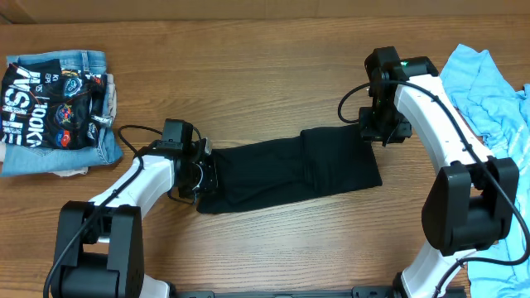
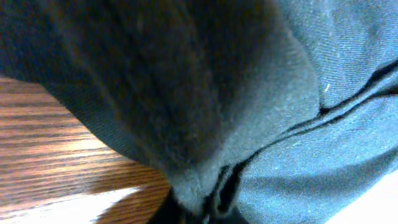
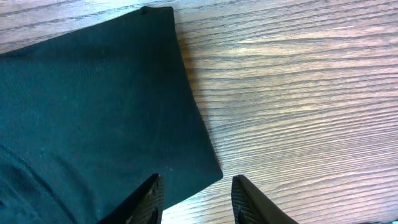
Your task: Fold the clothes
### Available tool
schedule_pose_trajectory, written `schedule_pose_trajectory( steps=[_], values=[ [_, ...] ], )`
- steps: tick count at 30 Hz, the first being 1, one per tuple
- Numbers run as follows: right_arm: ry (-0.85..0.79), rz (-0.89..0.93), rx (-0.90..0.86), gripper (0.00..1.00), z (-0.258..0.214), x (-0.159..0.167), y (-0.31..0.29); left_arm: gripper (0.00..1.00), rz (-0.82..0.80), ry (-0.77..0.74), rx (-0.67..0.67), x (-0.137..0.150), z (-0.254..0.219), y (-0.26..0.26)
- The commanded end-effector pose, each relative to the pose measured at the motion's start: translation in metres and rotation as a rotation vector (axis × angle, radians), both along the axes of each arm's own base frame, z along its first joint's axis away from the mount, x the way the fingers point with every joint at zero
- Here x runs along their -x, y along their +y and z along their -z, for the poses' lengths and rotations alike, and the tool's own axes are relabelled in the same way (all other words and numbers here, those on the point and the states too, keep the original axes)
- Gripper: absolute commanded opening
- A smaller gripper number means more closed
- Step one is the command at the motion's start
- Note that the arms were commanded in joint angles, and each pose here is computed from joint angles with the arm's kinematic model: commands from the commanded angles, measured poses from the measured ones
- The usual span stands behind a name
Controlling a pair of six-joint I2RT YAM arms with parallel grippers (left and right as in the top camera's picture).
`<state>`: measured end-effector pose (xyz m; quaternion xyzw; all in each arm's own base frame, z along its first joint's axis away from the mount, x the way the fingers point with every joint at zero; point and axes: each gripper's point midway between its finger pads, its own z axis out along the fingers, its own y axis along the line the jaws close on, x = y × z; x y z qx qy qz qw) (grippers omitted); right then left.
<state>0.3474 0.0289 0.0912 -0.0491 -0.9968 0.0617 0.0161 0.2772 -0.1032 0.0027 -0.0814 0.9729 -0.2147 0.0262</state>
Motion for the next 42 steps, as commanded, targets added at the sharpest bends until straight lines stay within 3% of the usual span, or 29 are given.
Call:
schedule_pose_trajectory(
  steps=[1,6,13,17,29,42],
  values=[
    [-0.047,0.004,-0.004,0.40,-0.014,-0.006,0.001,0.05,-0.043,0.003,-0.041,-0.005,0.000,0.017],
    [-0.048,0.015,-0.004,0.39,-0.014,-0.006,-0.002,0.04,-0.117,-0.050,-0.080,-0.037,-0.030,0.069],
    [-0.045,0.028,-0.003,0.40,-0.014,-0.006,-0.007,0.06,-0.227,-0.174,-0.230,-0.080,-0.098,0.163],
    [-0.044,0.028,-0.003,0.40,-0.014,-0.006,-0.007,0.07,-0.264,-0.221,-0.239,-0.092,-0.131,0.178],
    [-0.004,0.028,0.002,0.40,-0.014,0.004,-0.008,0.10,-0.038,-0.206,-0.228,-0.093,-0.145,0.077],
    [0.013,0.028,-0.007,0.40,-0.014,0.008,-0.006,0.10,0.187,-0.154,-0.281,-0.078,-0.112,-0.015]
  ],
)
